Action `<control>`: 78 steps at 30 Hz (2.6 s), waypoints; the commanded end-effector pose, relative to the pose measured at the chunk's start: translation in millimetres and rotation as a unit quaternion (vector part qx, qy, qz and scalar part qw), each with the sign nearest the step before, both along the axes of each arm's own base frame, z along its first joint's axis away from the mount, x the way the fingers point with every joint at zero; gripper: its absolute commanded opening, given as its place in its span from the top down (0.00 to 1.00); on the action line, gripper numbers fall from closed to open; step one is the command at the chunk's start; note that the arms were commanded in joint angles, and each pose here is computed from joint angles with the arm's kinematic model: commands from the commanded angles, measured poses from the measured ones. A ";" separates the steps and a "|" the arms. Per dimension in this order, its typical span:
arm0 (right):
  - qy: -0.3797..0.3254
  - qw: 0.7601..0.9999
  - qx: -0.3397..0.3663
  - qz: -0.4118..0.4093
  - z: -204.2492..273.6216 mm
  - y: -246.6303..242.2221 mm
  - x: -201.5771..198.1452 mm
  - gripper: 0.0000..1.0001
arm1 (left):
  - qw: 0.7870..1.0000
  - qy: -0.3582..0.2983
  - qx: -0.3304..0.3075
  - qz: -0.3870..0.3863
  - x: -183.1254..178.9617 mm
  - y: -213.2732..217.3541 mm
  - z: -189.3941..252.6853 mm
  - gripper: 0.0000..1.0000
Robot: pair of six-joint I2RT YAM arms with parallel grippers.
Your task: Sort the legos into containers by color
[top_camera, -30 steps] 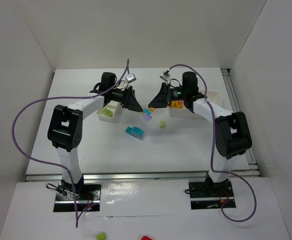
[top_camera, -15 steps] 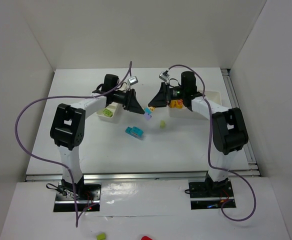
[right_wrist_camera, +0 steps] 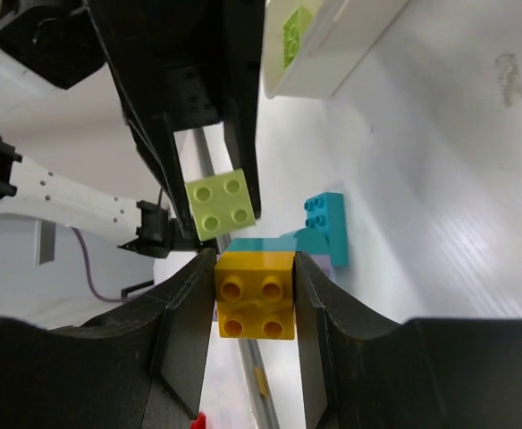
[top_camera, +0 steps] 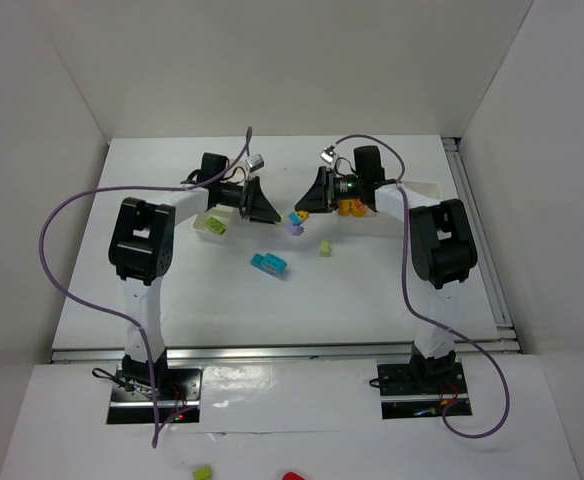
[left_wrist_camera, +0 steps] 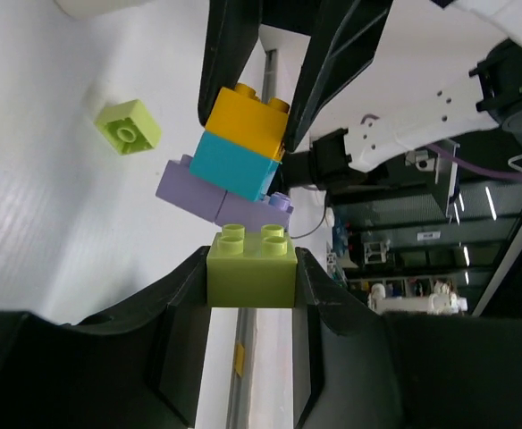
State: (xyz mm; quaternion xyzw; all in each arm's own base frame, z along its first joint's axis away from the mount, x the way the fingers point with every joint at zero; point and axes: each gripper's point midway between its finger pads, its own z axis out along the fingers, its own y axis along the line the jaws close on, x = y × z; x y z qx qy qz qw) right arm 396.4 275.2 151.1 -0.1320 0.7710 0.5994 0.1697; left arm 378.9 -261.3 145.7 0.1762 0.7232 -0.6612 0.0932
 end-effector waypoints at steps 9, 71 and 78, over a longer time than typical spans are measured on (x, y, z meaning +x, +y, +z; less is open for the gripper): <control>-0.049 0.997 -0.047 -0.041 20.1 -11.5 15.1 0.70 | 0.919 0.014 0.302 0.251 52.8 95.4 -4.4 0.91; -0.047 0.995 -0.078 -0.029 23.9 -10.1 -9.8 0.70 | 0.978 -0.083 0.166 0.095 -20.7 11.7 44.0 0.03; -0.018 0.996 -0.078 -0.047 47.8 -8.5 -3.7 0.70 | 0.927 -0.225 0.279 0.113 -26.9 -16.7 42.9 0.00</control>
